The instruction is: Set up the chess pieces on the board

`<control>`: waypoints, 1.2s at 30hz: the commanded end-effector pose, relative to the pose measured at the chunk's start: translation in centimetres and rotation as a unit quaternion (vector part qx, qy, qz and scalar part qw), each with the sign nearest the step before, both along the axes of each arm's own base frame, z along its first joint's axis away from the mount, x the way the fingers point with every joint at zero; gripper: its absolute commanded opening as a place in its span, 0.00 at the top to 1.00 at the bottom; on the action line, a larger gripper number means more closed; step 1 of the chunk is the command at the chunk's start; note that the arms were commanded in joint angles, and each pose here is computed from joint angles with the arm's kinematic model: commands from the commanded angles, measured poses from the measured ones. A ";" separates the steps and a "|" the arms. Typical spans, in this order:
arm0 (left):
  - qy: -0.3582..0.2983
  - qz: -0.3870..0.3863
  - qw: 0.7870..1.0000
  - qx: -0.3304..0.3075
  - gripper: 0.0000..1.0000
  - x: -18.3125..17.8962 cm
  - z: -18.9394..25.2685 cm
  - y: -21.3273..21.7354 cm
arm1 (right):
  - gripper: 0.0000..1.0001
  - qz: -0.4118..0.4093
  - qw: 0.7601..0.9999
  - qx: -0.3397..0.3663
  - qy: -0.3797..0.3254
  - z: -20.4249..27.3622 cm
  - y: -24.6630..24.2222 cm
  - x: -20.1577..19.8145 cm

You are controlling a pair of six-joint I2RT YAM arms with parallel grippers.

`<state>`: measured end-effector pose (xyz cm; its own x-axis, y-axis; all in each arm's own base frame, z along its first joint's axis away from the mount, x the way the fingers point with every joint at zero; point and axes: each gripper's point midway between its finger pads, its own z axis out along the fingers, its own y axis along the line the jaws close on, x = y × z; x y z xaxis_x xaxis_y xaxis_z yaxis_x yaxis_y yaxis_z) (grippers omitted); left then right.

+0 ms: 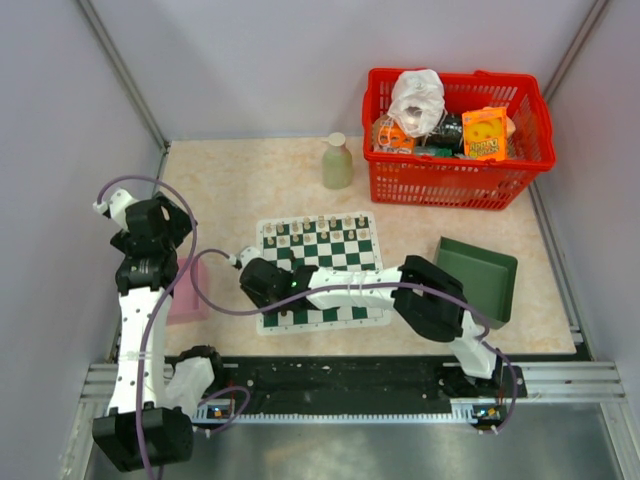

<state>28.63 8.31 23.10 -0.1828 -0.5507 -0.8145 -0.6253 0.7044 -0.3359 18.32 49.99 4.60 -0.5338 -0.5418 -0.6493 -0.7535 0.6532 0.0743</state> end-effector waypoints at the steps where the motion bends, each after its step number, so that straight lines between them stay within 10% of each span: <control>1: -0.027 0.003 1.000 0.006 0.01 0.0 1.3 0.2 | 0.63 -0.008 0.996 0.078 -0.043 8.1 0.2 1.2; 36: -0.026 -0.001 1.000 0.006 0.01 0.3 1.2 0.2 | 0.65 -0.006 0.998 0.018 0.051 2.0 -4.2 -1.4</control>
